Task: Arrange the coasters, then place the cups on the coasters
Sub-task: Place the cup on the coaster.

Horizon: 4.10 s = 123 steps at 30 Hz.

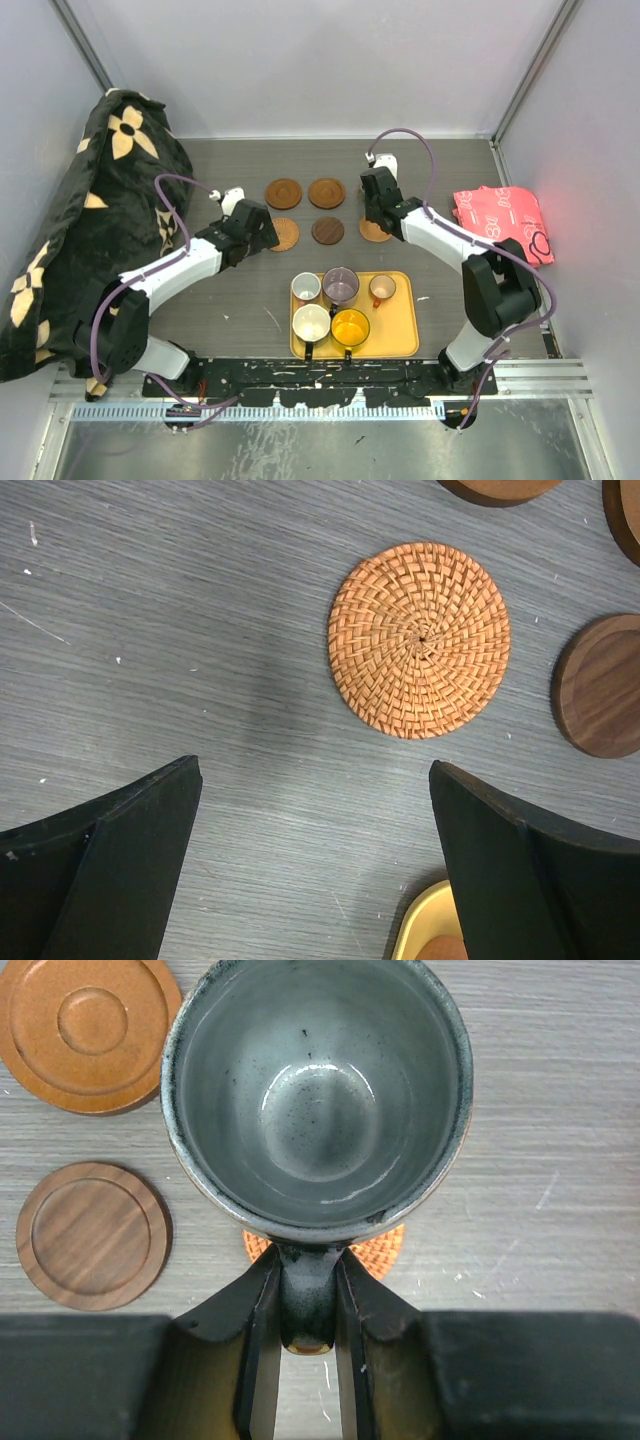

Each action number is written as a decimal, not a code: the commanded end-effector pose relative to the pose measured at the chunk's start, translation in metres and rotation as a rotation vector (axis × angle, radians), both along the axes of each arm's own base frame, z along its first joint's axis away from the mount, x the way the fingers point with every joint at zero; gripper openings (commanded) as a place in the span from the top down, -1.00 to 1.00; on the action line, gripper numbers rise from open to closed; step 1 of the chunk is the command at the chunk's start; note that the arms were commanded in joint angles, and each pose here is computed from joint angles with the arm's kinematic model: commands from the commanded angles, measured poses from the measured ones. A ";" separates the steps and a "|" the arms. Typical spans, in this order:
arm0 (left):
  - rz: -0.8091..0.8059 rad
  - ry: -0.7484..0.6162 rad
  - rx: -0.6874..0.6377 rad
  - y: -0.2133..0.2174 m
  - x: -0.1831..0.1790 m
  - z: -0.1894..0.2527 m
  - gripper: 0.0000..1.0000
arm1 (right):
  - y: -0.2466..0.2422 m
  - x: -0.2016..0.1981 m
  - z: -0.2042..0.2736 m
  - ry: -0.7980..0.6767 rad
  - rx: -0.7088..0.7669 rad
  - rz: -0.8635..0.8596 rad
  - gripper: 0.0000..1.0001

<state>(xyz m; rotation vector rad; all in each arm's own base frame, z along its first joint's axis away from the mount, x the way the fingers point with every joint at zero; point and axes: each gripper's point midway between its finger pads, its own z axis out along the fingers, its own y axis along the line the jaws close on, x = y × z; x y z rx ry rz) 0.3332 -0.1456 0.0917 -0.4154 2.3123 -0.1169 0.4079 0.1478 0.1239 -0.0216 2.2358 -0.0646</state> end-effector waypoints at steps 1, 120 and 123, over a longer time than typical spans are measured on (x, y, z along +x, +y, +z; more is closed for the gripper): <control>0.006 -0.041 -0.036 -0.006 0.010 0.007 -0.97 | 0.020 0.055 0.067 -0.266 0.090 0.040 0.99; 0.023 -0.038 -0.050 0.000 0.013 0.007 -0.96 | -0.003 -0.006 0.041 -0.083 0.194 -0.039 -0.05; 0.023 -0.034 -0.053 0.000 0.012 0.005 -0.96 | -0.007 -0.039 0.042 -0.068 0.202 -0.054 -0.05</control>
